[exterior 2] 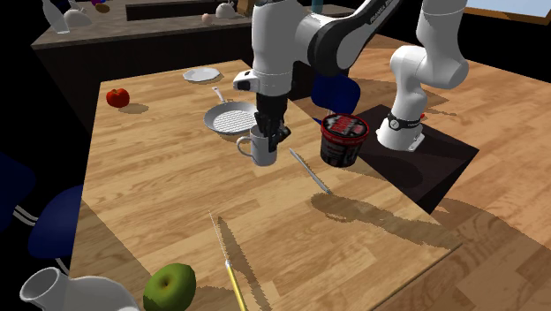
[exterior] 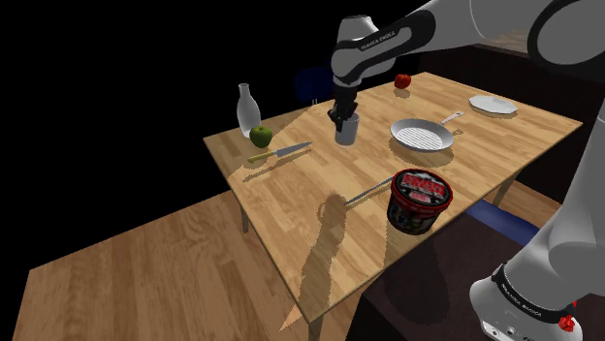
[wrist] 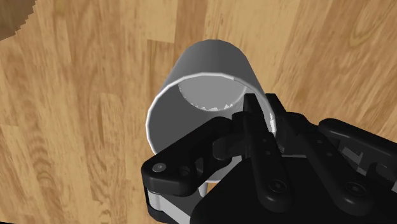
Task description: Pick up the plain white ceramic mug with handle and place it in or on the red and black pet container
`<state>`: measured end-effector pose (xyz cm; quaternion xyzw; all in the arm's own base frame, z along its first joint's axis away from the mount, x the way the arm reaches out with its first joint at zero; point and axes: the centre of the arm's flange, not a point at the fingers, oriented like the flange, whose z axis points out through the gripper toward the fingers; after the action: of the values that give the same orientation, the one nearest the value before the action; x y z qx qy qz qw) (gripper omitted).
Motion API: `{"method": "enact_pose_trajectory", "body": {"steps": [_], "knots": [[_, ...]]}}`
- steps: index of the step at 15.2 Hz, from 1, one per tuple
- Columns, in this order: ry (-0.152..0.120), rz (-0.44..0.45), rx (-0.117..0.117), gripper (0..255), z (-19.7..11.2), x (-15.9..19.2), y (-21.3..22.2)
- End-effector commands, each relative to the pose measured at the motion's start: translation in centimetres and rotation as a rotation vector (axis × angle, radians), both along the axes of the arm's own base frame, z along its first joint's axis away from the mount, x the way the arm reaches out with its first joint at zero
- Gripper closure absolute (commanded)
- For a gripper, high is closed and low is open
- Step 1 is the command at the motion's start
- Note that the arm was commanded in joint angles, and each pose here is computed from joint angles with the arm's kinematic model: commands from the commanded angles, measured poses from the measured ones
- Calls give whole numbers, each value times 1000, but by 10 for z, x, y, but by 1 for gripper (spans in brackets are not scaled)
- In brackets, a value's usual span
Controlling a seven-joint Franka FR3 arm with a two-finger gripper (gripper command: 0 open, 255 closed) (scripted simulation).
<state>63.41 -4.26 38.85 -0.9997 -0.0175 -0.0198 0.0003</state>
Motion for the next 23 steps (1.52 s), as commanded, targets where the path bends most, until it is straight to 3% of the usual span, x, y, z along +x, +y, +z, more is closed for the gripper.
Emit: {"method": "enact_pose_trajectory", "body": {"steps": [1,16,23], "knots": [[0,0,0,255,10,1,0],[0,0,0,255,89,1,0],[0,0,0,255,96,-91,6]]}}
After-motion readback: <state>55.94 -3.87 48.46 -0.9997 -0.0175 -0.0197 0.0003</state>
